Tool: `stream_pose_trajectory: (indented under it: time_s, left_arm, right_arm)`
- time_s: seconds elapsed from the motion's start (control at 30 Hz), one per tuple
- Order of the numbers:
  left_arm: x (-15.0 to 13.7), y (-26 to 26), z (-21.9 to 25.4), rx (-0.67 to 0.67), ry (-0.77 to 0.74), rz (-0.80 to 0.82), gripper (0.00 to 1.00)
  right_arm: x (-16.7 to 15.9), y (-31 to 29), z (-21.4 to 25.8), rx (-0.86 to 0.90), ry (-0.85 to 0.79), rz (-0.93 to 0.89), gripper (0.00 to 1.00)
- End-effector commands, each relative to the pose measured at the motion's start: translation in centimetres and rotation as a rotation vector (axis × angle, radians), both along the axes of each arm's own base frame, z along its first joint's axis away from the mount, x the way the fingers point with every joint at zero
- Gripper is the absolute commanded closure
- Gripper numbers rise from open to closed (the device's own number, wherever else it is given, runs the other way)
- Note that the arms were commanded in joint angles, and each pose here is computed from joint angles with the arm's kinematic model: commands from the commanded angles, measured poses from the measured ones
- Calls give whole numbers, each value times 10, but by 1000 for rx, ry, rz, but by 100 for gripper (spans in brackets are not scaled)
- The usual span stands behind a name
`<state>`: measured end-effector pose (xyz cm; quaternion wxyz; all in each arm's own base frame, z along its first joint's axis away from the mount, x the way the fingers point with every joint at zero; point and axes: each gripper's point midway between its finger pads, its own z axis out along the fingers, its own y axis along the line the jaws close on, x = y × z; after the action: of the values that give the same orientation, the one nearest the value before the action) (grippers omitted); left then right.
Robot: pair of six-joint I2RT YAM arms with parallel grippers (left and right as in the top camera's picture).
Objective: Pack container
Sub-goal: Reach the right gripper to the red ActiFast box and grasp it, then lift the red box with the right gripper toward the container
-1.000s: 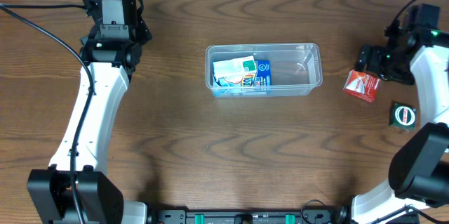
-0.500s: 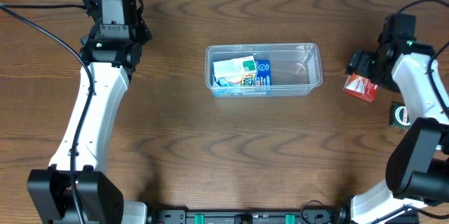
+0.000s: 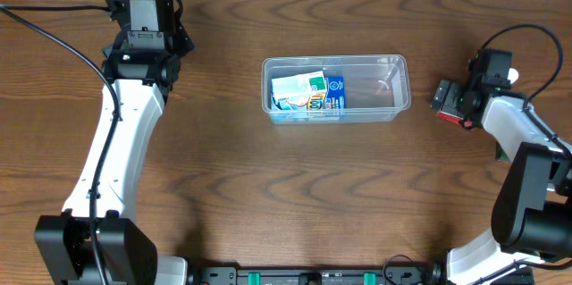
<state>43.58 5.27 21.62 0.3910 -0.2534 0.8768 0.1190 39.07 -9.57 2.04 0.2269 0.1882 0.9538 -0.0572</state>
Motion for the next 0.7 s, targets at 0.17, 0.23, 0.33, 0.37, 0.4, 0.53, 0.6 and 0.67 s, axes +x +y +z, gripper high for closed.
stream_pose_trajectory:
  time_s: [0.17,0.23,0.33,0.37,0.4,0.53,0.6,0.67]
  left_arm:
    - [0,3,1,1,-7,20,2]
    - [0,3,1,1,-7,20,2]
    - [0,3,1,1,-7,20,2]
    - [0,3,1,0,-7,20,2]
    - [0,3,1,0,-7,20,2]
    - [0,3,1,1,-7,20,2]
    - [0,3,1,1,-7,20,2]
    - [0,3,1,1,-7,20,2]
  right_arm:
    - [-11,-4,-16,-43,5,1,1]
    - [-12,-4,-17,-42,8,1,1]
    - [-12,-4,-17,-42,7,1,1]
    - [-12,-4,-17,-42,6,1,1]
    - [-12,-4,-17,-42,6,1,1]
    - [-11,-5,-16,-46,3,0,8]
    - [-11,-5,-16,-45,3,0,11]
    - [-11,-5,-16,-45,4,0,14]
